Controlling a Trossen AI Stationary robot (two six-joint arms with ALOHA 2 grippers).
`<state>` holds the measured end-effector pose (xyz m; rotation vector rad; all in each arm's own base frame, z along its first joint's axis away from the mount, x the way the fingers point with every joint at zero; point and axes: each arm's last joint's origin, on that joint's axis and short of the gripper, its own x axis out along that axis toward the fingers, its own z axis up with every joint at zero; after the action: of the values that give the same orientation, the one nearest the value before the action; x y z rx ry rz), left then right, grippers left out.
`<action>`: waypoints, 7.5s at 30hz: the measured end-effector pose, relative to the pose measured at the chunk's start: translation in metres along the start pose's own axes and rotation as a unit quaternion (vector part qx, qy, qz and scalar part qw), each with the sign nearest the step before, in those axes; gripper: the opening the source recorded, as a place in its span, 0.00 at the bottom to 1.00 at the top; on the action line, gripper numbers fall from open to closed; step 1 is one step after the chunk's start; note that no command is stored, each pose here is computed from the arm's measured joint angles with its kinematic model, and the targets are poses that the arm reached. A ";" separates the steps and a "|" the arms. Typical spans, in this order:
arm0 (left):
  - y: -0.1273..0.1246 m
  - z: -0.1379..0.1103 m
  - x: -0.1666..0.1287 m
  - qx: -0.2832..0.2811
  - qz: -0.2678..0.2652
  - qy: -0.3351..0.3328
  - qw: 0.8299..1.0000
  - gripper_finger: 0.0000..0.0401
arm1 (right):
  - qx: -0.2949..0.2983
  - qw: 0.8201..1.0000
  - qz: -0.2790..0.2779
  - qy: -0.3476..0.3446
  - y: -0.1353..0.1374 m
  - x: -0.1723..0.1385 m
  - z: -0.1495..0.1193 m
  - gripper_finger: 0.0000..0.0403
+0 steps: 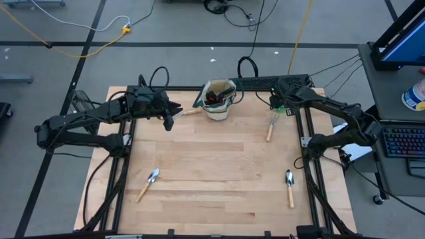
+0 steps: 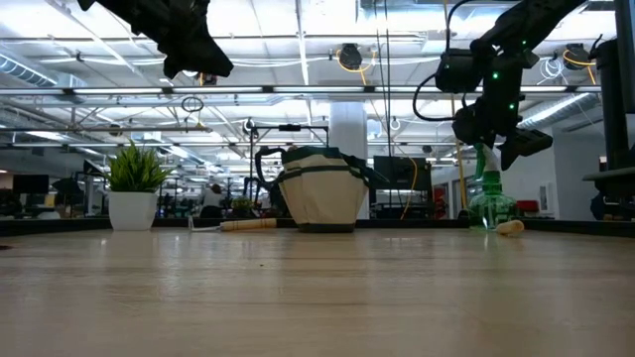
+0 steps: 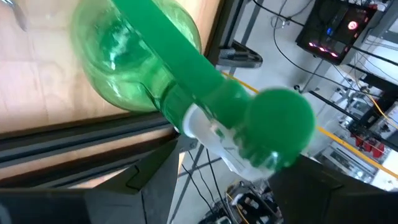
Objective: Pick & Place Garden tools in Gardening bag
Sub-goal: Put the green spray bottle into the green gardening bag
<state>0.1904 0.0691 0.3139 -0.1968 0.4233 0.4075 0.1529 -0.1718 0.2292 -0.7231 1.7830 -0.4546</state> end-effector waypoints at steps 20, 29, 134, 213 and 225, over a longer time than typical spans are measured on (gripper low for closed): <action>0.000 0.000 0.000 0.013 -0.005 0.001 1.000 0.24 | 0.017 0.998 0.049 -0.025 0.008 -0.007 -0.007 0.56; -0.001 0.000 0.000 0.016 -0.019 0.002 1.000 0.24 | 0.024 0.998 0.048 -0.030 0.008 -0.007 -0.007 0.56; -0.002 0.000 0.000 0.052 -0.038 0.004 0.998 0.24 | -0.041 0.983 0.097 -0.149 0.038 -0.023 0.001 0.16; -0.003 0.007 0.000 0.045 -0.038 -0.034 0.998 0.24 | 0.025 0.990 -0.007 -0.138 0.014 -0.020 -0.005 0.61; -0.004 0.007 0.000 0.061 -0.054 -0.034 0.996 0.24 | 0.025 0.992 0.009 -0.125 0.016 -0.012 0.002 0.61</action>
<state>0.1941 0.0672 0.3205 -0.0869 0.3680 0.2800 0.1532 -0.1520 0.2273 -0.6957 1.5374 -0.3783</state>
